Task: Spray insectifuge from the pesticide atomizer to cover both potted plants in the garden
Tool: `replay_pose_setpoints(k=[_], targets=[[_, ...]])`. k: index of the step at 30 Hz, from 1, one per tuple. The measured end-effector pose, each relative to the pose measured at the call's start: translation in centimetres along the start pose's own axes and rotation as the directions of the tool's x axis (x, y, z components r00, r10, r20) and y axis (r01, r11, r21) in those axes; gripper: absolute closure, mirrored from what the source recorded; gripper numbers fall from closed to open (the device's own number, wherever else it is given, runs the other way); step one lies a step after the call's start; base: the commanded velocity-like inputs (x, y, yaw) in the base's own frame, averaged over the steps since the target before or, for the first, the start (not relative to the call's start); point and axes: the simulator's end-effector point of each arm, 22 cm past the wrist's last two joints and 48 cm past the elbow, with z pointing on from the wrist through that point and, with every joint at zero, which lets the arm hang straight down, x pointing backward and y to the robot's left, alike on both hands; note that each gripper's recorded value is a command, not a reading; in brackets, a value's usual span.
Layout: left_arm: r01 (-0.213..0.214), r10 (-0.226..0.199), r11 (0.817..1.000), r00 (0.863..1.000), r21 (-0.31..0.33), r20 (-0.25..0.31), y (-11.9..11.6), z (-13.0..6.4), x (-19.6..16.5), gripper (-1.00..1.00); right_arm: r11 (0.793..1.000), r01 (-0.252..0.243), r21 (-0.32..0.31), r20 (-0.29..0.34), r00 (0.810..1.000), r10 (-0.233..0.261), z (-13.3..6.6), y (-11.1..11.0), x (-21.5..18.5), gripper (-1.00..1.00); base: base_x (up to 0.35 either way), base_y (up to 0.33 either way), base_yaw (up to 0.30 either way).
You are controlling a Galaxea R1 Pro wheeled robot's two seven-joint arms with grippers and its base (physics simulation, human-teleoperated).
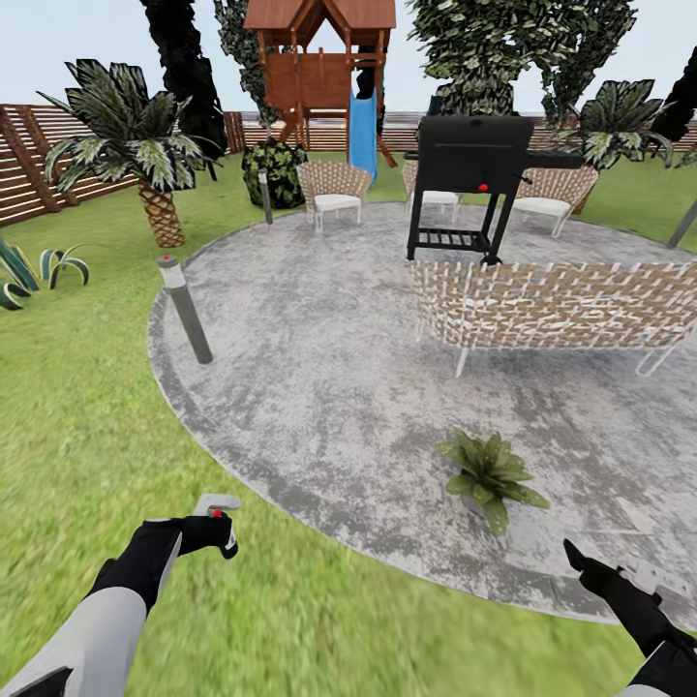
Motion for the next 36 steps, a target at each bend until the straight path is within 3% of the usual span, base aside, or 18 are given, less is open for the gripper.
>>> replay_pose_setpoints(k=[3,6,8,9,11,13,14,15,16,18,20,22,23,26,28,31,33,36], targets=[[-0.001,0.001,1.000,1.000,-0.001,0.000,0.0,0.0,0.0,1.00,1.000,0.014,0.001,0.008,1.000,-0.014,-0.1,-0.1,-0.6,-1.00,0.011,0.014,0.000],[-0.002,0.002,1.000,1.000,-0.002,0.001,0.0,0.0,0.0,1.00,0.992,0.085,0.090,0.068,0.994,-0.091,-2.3,-2.9,-6.3,-1.00,0.001,0.002,0.000],[-0.002,0.002,1.000,1.000,-0.002,0.001,0.0,0.0,0.0,1.00,0.989,0.115,0.092,0.065,0.991,-0.121,-2.8,-2.1,-9.6,-1.00,0.000,0.000,0.000],[-0.002,0.002,1.000,1.000,-0.002,0.001,0.0,0.0,0.0,1.00,0.991,0.116,0.068,0.045,0.992,-0.120,-2.4,-0.8,-10.2,-1.00,0.000,0.000,0.000],[-0.003,0.003,1.000,1.000,-0.002,0.001,0.0,0.0,0.0,1.00,0.991,0.121,-0.050,-0.056,0.991,-0.124,-0.6,5.3,-10.5,-1.00,0.000,0.000,0.000],[-0.003,0.003,1.000,1.000,-0.001,0.002,0.0,0.0,0.0,1.00,0.969,0.192,-0.155,-0.090,0.974,-0.208,0.6,11.1,-10.9,-1.00,0.000,0.000,0.000],[-0.004,0.004,1.000,1.000,0.000,0.002,-0.1,0.1,0.0,1.00,0.947,0.242,-0.210,-0.092,0.960,-0.265,1.0,14.3,-11.1,-1.00,0.000,0.000,0.000],[-0.004,0.004,1.000,1.000,0.004,0.003,-0.5,0.1,-0.1,1.00,0.910,0.317,-0.266,-0.081,0.934,-0.349,1.3,18.3,-11.2,-1.00,0.000,0.000,0.000],[-0.005,0.004,1.000,1.000,0.007,0.004,-0.7,0.2,-0.1,1.00,0.887,0.372,-0.275,-0.067,0.913,-0.403,1.6,20.3,-11.3,-1.00,0.000,0.000,0.000],[-0.005,0.005,1.000,1.000,0.018,0.009,-1.7,0.3,-0.4,1.00,0.878,0.455,-0.148,-0.038,0.884,-0.465,2.4,20.7,-12.9,-1.00,0.000,0.000,0.000],[-0.009,0.008,0.999,1.000,0.031,0.030,-3.0,0.4,-1.3,1.00,0.902,0.430,-0.045,-0.004,0.903,-0.430,2.7,20.4,-14.5,-1.00,0.000,0.000,0.000],[-0.014,0.011,0.999,0.998,0.037,0.062,-4.1,0.2,-2.8,1.00,0.917,0.398,-0.032,0.034,0.917,-0.397,2.7,22.2,-15.3,-1.00,0.000,0.000,0.000],[-0.015,0.012,0.999,0.996,0.041,0.085,-4.8,0.0,-3.9,1.00,0.917,0.396,-0.055,0.062,0.918,-0.392,2.5,24.8,-15.4,-1.00,0.000,0.000,0.000],[-0.022,0.017,0.999,0.992,0.039,0.122,-5.4,-0.4,-5.5,1.00,0.880,0.459,-0.124,0.117,0.887,-0.446,1.4,31.6,-14.7,-1.00,0.000,0.000,0.000],[-0.025,0.019,0.999,0.991,0.037,0.136,-5.5,-0.7,-6.2,1.00,0.855,0.495,-0.152,0.138,0.867,-0.478,0.8,34.2,-14.1,-1.00,0.000,0.000,0.000],[-0.027,0.022,0.999,0.989,0.037,0.145,-5.7,-0.8,-6.6,1.00,0.836,0.518,-0.181,0.105,0.855,-0.507,1.3,35.3,-11.6,-1.00,0.060,0.049,0.000],[-0.028,0.022,0.999,0.989,0.038,0.149,-5.8,-0.9,-6.8,1.00,0.824,0.524,-0.214,0.029,0.847,-0.531,2.4,34.9,-7.7,-1.00,0.190,0.163,0.000],[-0.026,0.020,0.999,0.988,0.042,0.152,-6.0,-0.9,-7.1,1.00,0.855,0.430,-0.288,-0.028,0.889,-0.457,2.5,35.9,-5.3,-1.00,0.241,0.208,0.000]])
